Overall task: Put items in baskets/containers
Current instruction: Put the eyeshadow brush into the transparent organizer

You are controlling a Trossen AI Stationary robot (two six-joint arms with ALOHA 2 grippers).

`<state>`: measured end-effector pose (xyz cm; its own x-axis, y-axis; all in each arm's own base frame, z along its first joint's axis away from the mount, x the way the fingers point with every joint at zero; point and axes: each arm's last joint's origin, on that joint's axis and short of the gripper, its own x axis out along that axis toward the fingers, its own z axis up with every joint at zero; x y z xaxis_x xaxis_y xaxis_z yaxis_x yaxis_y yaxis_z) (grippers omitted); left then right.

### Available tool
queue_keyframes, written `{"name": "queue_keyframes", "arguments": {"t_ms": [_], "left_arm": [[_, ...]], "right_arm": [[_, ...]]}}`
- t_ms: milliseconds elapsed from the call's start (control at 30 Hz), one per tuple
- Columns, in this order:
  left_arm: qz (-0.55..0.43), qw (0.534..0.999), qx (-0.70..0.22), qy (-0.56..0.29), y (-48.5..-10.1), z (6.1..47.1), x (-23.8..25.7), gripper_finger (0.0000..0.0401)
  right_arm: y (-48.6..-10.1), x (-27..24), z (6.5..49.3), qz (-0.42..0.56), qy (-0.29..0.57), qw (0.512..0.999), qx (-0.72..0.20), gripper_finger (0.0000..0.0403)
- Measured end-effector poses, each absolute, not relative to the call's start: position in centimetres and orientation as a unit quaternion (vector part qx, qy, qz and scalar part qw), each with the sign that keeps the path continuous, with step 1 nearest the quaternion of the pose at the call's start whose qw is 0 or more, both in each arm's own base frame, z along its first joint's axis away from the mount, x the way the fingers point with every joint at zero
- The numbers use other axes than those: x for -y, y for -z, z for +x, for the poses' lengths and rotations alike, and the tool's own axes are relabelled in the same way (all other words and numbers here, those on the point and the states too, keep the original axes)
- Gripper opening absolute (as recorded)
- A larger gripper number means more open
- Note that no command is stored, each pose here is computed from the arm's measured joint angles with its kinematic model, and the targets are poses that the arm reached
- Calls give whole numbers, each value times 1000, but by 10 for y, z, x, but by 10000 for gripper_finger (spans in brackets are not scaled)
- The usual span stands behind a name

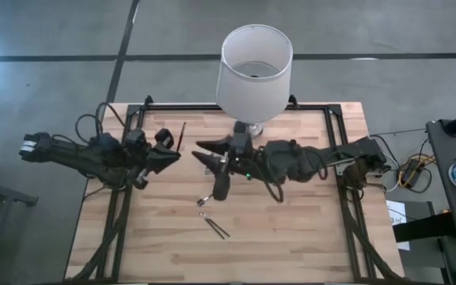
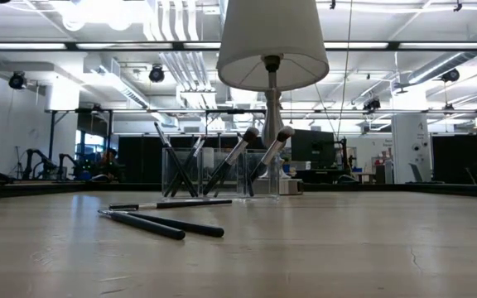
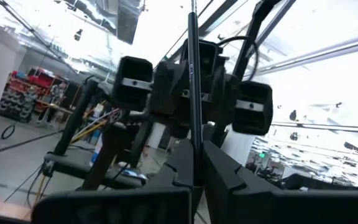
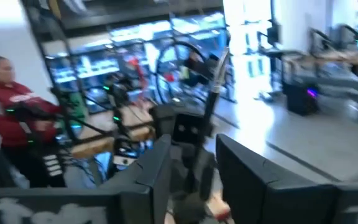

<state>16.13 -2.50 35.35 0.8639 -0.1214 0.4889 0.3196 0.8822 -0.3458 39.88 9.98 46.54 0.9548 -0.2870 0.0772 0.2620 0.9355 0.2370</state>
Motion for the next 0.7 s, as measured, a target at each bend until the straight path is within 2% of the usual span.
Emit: {"name": "queue_keyframes", "arguments": {"t_ms": [333, 533, 700], "left_arm": [[-205, 943, 231, 122, -354, 161, 25, 11], [-185, 951, 221, 112, -350, 168, 26, 11], [-181, 954, 214, 103, -349, 175, 27, 12]], "right_arm": [[-465, -84, 408, 126, 129, 981, 74, 197], [-462, -66, 414, 192, 120, 971, 81, 207], [-460, -66, 416, 190, 117, 972, 75, 208]]}}
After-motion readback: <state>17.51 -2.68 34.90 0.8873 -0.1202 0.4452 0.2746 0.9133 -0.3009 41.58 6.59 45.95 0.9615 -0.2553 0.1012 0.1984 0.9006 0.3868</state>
